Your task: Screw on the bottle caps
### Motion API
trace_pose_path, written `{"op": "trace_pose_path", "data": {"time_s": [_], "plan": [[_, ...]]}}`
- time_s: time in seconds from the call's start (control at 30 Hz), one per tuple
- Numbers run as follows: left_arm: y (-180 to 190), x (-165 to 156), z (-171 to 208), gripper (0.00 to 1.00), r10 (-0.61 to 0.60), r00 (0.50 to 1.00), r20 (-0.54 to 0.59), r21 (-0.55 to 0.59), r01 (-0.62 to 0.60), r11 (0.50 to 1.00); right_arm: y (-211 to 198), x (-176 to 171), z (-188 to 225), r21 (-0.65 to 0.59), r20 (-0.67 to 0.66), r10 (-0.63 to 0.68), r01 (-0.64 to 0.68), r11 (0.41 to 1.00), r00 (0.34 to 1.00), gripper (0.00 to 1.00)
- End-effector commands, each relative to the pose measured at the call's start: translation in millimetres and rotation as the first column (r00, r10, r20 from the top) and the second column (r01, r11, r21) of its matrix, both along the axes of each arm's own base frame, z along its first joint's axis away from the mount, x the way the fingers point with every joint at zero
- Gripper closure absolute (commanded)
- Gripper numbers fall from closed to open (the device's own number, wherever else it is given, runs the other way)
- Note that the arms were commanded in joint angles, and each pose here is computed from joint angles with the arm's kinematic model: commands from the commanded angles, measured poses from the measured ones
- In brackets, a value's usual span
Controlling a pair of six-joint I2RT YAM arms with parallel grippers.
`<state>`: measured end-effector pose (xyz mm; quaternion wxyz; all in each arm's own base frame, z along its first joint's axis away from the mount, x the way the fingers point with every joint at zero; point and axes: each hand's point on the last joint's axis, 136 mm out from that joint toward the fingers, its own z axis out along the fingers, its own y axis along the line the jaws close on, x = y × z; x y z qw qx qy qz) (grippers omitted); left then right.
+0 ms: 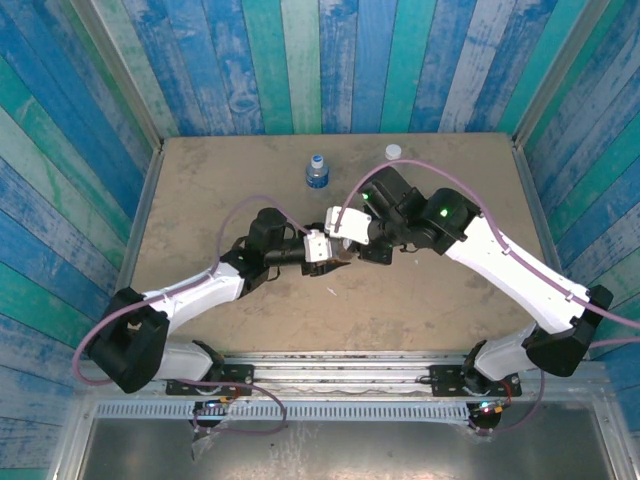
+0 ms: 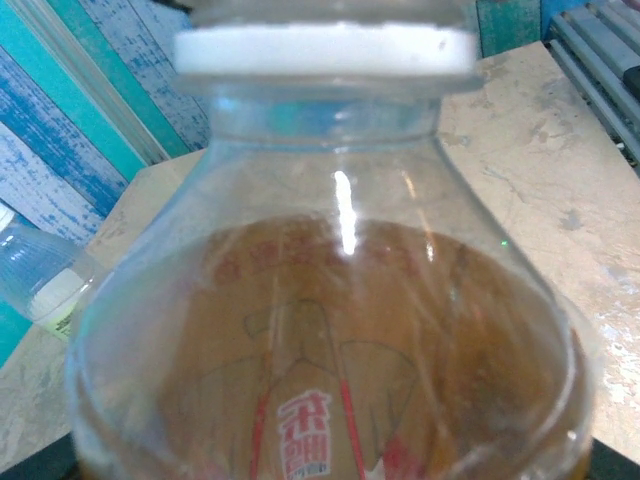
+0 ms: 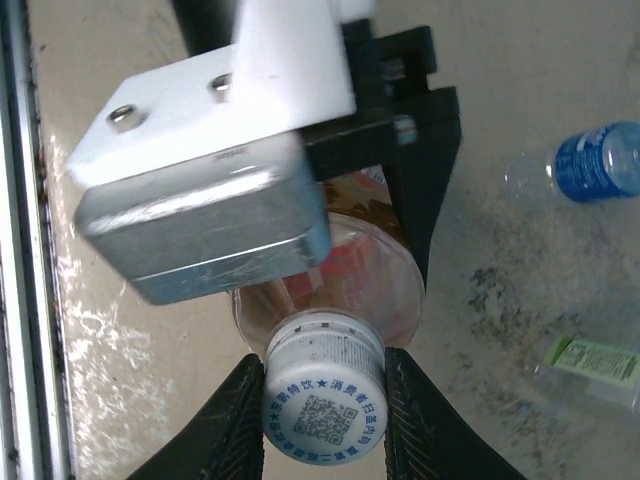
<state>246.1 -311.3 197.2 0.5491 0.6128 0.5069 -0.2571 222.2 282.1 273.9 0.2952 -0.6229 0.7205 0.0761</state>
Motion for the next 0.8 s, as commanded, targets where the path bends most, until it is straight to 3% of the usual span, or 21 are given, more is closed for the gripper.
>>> {"op": "trace_pose_path", "data": {"time_s": [0.0, 0.07, 0.1, 0.13, 0.2, 0.27, 0.37, 0.43, 0.53, 0.63, 0.77], "plan": [[-1, 3, 21, 0.41, 0.007, 0.998, 0.059, -0.039, -0.005, 0.999, -9, 37, 14, 0.166, -0.077, -0.411, 0.418, 0.893, 0.908, 0.92], [-1, 3, 22, 0.41, 0.009, 0.998, 0.062, -0.044, -0.007, 0.999, -17, 47, 13, 0.233, -0.219, -0.605, 0.643, 0.729, 0.765, 0.94], [-1, 4, 23, 0.41, 0.011, 0.998, 0.064, -0.047, -0.008, 0.999, -20, 49, 6, 0.235, -0.333, -0.672, 0.749, 0.620, 0.661, 0.91], [-1, 4, 23, 0.41, 0.011, 0.998, 0.063, -0.050, -0.008, 0.999, -19, 47, 0, 0.223, -0.429, -0.686, 0.805, 0.549, 0.587, 0.88], [-2, 3, 23, 0.41, 0.008, 0.998, 0.062, -0.051, -0.005, 0.999, -16, 43, -8, 0.208, -0.542, -0.681, 0.863, 0.460, 0.493, 0.85], [-2, 4, 23, 0.41, 0.010, 0.998, 0.062, -0.053, -0.007, 0.999, -17, 41, -10, 0.218, -0.597, -0.660, 0.884, 0.414, 0.456, 0.81], [-2, 3, 24, 0.42, 0.008, 0.998, 0.062, -0.054, -0.004, 0.999, -15, 37, 4, 0.310, -0.561, -0.597, 0.814, 0.491, 0.573, 0.66], [-1, 3, 24, 0.42, 0.006, 0.998, 0.066, -0.052, -0.003, 0.999, -9, 23, 13, 0.373, -0.441, -0.477, 0.639, 0.673, 0.760, 0.53], [-1, -1, 23, 0.42, -0.007, 0.998, 0.070, -0.047, 0.011, 0.999, -13, 5, 20, 0.371, -0.230, -0.297, 0.366, 0.854, 0.927, 0.42], [-1, -5, 22, 0.42, -0.028, 0.997, 0.072, -0.041, 0.031, 0.999, -22, -6, 25, 0.272, -0.046, -0.131, 0.139, 0.952, 0.990, 0.39], [-1, -7, 21, 0.42, -0.041, 0.997, 0.070, -0.035, 0.044, 0.998, -23, -18, 22, 0.128, 0.085, 0.080, -0.091, 0.988, 0.993, 0.41]]}}
